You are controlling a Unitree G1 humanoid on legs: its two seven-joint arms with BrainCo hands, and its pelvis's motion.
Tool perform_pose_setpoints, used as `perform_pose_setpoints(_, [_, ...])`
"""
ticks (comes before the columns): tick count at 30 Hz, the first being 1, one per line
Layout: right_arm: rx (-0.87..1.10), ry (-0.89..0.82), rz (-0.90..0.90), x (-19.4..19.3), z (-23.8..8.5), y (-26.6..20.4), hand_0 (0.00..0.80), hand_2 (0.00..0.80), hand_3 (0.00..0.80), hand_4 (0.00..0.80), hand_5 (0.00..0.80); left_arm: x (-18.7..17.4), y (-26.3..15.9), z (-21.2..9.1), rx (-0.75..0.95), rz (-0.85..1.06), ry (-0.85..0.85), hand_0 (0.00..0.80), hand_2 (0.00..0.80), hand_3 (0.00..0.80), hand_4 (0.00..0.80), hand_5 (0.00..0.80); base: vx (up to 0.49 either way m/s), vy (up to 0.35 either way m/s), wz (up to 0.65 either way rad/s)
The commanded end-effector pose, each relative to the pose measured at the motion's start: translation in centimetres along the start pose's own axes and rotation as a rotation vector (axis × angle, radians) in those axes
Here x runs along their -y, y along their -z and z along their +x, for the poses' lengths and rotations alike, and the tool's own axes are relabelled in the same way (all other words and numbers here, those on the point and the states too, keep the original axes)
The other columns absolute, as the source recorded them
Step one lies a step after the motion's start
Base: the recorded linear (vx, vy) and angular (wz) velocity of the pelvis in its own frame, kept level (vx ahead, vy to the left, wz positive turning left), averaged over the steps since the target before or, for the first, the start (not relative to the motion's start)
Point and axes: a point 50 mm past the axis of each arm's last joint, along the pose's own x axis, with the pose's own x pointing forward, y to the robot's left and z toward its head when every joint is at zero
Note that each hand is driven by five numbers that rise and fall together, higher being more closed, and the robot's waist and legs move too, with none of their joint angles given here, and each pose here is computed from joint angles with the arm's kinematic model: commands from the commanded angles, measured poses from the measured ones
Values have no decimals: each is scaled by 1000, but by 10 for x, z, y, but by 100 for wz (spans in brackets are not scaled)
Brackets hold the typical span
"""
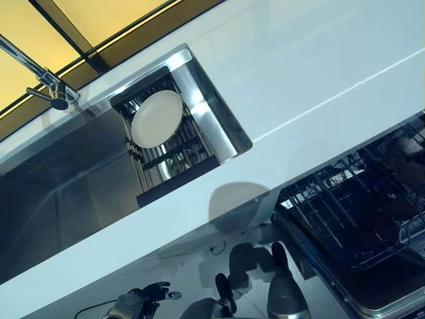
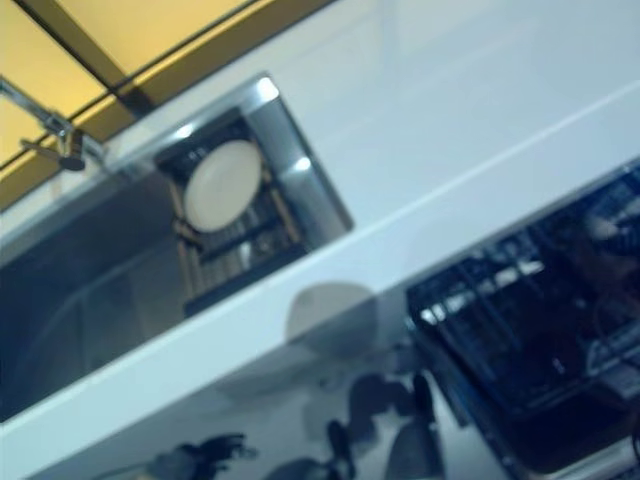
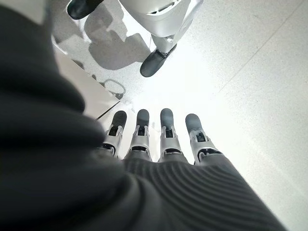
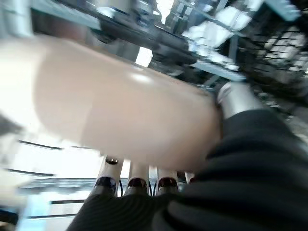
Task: Take plates into dishwasher
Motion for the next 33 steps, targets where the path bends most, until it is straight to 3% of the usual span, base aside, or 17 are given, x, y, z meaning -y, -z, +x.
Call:
perform_pose_setpoints(1, [-76, -13, 11, -2, -1, 18, 0, 0, 0, 0, 0, -9, 22, -4, -97, 43, -23, 0, 0, 0, 0, 0, 0, 0, 0])
perform_pose_setpoints(15, [-111, 16, 18, 20, -9, 34, 0, 0, 0, 0, 0, -19, 36, -10, -151, 27, -66, 0, 0, 0, 0, 0, 27, -5, -4])
perform_pose_setpoints(26, [-127, 118, 31, 89, -36, 44, 0, 0, 0, 0, 0, -26, 52, -16, -204, -5, -103, 0, 0, 0, 0, 0, 42, -1, -4])
perform_pose_setpoints(33, [-89, 278, 10, 141, -58, 36, 0, 0, 0, 0, 0, -27, 59, -19, -225, -22, -120, 0, 0, 0, 0, 0, 29, -6, -5])
